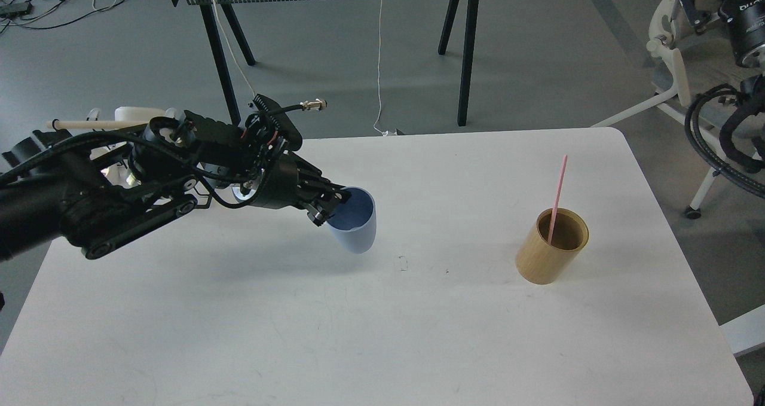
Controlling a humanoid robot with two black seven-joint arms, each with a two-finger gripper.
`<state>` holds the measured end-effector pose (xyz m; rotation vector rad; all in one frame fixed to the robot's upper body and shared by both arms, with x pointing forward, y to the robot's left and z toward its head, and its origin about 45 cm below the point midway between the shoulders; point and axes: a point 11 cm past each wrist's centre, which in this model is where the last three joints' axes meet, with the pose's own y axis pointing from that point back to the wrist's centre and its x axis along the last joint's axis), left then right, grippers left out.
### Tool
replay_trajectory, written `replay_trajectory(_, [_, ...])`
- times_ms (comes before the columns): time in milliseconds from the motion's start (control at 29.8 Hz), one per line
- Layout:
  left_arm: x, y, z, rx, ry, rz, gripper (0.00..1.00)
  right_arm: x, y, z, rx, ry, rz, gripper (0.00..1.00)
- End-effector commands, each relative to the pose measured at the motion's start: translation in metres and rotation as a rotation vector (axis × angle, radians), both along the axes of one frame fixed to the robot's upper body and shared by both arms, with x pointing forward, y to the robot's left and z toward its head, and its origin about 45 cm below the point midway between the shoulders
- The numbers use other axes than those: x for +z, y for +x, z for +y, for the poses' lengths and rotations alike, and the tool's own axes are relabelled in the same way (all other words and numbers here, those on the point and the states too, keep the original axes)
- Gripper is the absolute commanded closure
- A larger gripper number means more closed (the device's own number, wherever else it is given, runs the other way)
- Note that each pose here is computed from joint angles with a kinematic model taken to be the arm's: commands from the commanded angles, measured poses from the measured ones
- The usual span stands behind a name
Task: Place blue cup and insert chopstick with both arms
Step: 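Carry the blue cup with the left gripper to the table center, then release the blue cup and raise the left arm back to rest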
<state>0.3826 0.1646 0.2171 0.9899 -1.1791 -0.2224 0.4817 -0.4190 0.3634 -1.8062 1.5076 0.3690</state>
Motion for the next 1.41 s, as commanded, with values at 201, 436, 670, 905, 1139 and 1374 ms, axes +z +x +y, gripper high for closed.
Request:
replay_trajectory(201, [-0.032, 0.007, -0.052, -0.021, 0.047, -0.026, 0.99, 0.013, 0.010, 0.014, 0.002, 0.005, 0.000, 0.01])
replay_trajectory(436, [-0.062, -0.003, -0.066, -0.073, 0.136, -0.005, 0.98, 0.010, 0.010, 0.016, 0.008, -0.010, 0.011, 0.01])
replay_trajectory(670, [-0.065, -0.006, -0.069, -0.085, 0.141, 0.000, 0.94, 0.008, 0.009, 0.016, 0.011, -0.009, 0.011, 0.01])
replay_trajectory(905, [-0.060, -0.006, -0.072, -0.083, 0.117, 0.005, 0.47, 0.006, 0.009, 0.018, 0.016, -0.008, 0.012, 0.01])
replay_trajectory(1139, [-0.038, 0.006, -0.073, -0.030, 0.021, 0.008, 0.29, 0.006, 0.006, 0.012, 0.011, -0.016, 0.011, 0.01])
replay_trajectory(1374, [0.039, 0.048, -0.055, 0.204, -0.358, 0.048, 0.17, 0.011, -0.014, -0.002, 0.032, -0.170, 0.001, 0.01])
